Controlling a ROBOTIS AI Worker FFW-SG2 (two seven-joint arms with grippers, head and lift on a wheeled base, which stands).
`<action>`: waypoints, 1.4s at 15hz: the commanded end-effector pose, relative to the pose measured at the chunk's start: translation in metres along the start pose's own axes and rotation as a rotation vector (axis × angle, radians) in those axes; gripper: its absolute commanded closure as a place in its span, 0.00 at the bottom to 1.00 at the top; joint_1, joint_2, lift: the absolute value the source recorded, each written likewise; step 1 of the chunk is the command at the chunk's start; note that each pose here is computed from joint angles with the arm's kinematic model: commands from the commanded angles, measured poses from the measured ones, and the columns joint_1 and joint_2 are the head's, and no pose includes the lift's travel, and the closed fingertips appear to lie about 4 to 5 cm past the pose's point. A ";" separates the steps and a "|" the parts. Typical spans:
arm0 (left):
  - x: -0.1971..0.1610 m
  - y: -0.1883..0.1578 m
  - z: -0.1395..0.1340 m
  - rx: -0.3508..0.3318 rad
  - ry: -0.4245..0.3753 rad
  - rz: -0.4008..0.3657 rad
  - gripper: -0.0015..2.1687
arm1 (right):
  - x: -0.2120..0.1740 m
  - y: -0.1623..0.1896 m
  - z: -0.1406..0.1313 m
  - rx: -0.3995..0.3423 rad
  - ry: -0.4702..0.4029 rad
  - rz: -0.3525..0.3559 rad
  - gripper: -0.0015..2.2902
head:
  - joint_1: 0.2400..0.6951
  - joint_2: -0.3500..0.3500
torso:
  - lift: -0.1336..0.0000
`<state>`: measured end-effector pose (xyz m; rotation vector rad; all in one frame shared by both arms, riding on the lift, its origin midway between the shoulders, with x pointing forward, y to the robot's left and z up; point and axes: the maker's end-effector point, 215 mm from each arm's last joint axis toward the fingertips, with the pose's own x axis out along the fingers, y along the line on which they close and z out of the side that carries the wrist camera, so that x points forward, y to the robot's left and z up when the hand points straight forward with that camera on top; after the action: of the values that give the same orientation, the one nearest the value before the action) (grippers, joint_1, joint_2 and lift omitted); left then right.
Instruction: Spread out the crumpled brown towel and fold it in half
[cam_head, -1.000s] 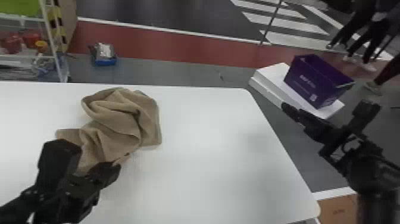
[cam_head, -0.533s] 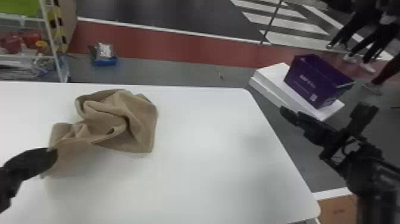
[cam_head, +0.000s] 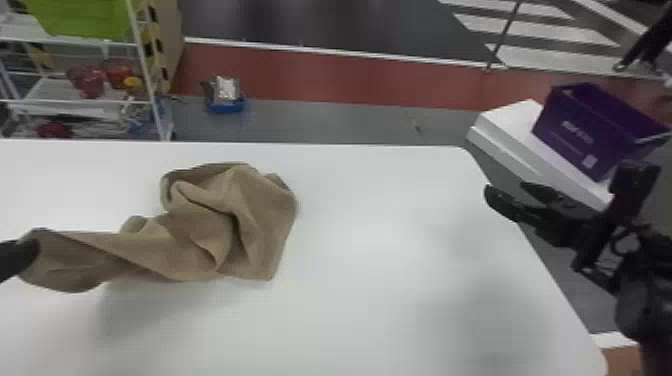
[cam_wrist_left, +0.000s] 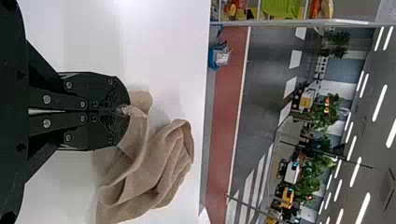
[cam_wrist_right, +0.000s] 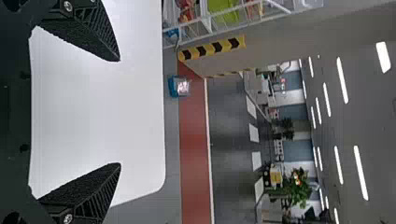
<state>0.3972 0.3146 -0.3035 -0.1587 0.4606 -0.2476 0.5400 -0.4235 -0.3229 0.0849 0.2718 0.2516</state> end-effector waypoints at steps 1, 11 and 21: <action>-0.011 0.008 0.010 -0.015 -0.021 0.015 0.82 | 0.011 0.032 0.006 -0.089 -0.009 0.092 0.04 | 1.00 0.31 | 0.00; 0.018 0.004 -0.036 -0.056 0.066 -0.027 0.82 | 0.053 0.237 0.047 -0.422 0.011 0.581 0.04 | 1.00 0.61 | 0.00; 0.024 -0.004 -0.046 -0.048 0.089 -0.042 0.82 | 0.137 0.349 -0.040 -0.308 0.267 0.657 0.09 | 1.00 0.86 | 0.00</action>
<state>0.3966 0.3007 -0.3522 -0.2028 0.5515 -0.2861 0.5806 -0.0636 -0.3392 -0.1528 0.4196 0.9386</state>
